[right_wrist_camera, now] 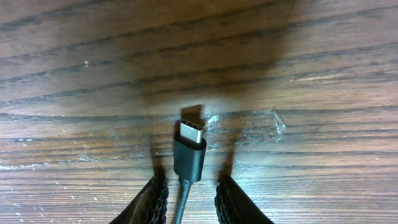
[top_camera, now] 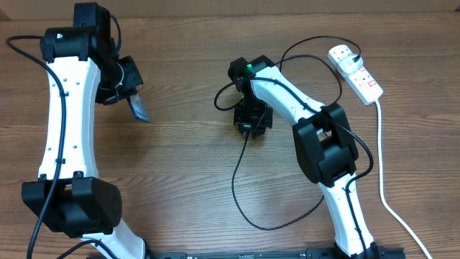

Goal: Plug charger to phone and switch on socket

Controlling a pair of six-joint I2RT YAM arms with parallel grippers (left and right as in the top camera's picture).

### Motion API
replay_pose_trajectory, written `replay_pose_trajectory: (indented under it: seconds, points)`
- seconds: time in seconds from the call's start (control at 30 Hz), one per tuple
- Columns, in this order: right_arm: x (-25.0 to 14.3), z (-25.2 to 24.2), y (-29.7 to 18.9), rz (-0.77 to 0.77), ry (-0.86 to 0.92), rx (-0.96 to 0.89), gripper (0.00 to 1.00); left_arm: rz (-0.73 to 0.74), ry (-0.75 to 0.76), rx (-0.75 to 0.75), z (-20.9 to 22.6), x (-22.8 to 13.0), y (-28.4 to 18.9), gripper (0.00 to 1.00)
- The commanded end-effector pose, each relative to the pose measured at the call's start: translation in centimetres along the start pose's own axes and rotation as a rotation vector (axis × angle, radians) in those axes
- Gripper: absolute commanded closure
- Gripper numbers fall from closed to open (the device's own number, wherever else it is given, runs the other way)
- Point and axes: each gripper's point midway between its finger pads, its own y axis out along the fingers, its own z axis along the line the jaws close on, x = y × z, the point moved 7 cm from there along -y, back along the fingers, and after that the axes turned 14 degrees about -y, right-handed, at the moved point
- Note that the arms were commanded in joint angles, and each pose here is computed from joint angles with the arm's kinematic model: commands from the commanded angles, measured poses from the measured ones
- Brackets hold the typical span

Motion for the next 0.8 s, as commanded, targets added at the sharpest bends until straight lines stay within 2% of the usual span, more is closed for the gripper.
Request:
replay_pose_trajectory:
  seconds: [0.0, 0.37, 0.53, 0.6, 0.77]
  points:
    - [0.41, -0.75, 2.74, 0.025, -0.029, -0.044, 0.74, 0.001, 0.023, -0.013, -0.31, 0.12, 0.00, 0.96]
    - [0.54, -0.54, 3.53, 0.019, -0.040, -0.013, 0.75, 0.006, 0.022, -0.009, -0.25, 0.03, 0.00, 0.96]
    - [0.57, -0.56, 3.71, 0.017, -0.040, -0.012, 0.87, 0.006, 0.022, -0.009, -0.25, 0.03, 0.00, 0.96]
    - [0.67, -0.54, 3.70, 0.012, -0.041, -0.010, 0.95, 0.006, 0.022, -0.010, -0.26, 0.03, 0.00, 0.96]
    - [0.85, -0.36, 3.19, 0.002, -0.043, -0.001, 0.96, 0.006, 0.024, -0.026, -0.46, 0.10, 0.00, 0.96]
